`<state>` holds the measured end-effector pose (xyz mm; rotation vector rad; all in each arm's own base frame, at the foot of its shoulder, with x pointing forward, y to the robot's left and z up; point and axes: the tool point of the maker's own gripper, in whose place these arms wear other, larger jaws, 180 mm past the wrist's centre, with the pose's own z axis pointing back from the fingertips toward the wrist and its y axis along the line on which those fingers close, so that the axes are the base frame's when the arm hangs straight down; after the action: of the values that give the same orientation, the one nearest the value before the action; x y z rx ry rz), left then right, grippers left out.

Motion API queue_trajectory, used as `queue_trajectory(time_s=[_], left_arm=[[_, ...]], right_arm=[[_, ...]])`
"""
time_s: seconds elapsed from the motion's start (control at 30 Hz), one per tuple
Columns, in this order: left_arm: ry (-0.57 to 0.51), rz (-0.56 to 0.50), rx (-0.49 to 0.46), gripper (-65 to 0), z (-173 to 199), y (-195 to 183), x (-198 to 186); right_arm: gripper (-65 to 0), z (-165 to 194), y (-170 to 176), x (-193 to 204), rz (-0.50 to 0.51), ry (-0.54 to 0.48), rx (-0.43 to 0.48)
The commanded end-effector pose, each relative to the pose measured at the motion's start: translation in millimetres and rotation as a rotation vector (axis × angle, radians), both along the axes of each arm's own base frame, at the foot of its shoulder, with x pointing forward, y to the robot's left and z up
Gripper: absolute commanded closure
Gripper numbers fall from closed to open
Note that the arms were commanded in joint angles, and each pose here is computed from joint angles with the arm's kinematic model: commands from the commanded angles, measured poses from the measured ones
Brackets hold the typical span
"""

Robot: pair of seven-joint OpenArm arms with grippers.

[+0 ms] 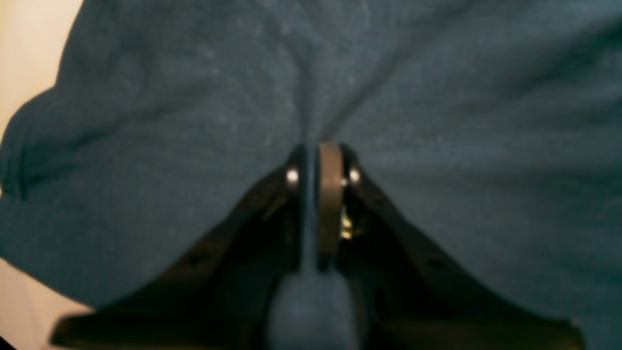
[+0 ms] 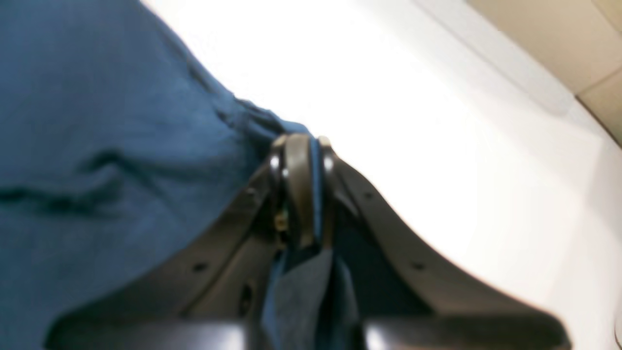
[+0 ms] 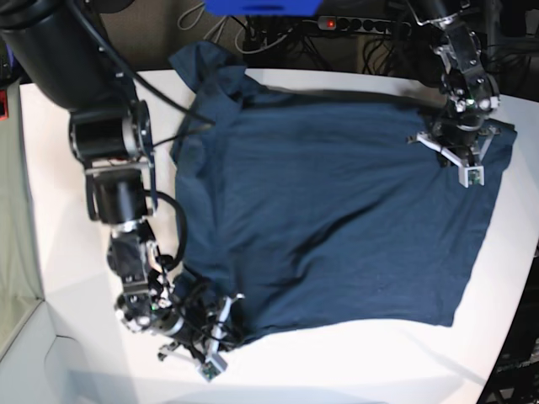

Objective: Layout the t-shirt on the table in an organized manner, then fold the t-shirt properly
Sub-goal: 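Drag the grasped fabric with the right gripper toward the shirt hem, then release the shirt with the right gripper and raise it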

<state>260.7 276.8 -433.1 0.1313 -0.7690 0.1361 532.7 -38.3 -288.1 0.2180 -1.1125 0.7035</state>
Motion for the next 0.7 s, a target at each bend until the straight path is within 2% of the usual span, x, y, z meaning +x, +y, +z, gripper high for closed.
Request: queue_trajectory(time_s=[0.0,0.2,0.37,0.43,0.6,0.67], left_arm=[[0.079,0.002,0.014,-4.3,-11,3,-17],[0.079,0.001,0.018,-4.3,-10,3,-17],[0.079,-0.001,0.027,-4.3,-9,5,-18],[0.079,-0.001,0.027,-4.3,-9,5,-18],[0.079,-0.002,0.027,-4.3,-9,4,-18],[0.079,-0.002,0.028,-4.3,-9,5,-18]], right_arm=[[0.0,31,2,18,-0.004,-0.067,0.04],[0.0,28,4,33,-0.005,-0.057,0.153],[-1.5,35,5,36,-0.001,-0.083,0.169],[-8.9,36,5,36,-0.001,-0.084,0.169],[-33.5,36,4,36,-0.004,-0.082,0.167],[-41.5,35,1,36,-0.007,-0.08,0.161]])
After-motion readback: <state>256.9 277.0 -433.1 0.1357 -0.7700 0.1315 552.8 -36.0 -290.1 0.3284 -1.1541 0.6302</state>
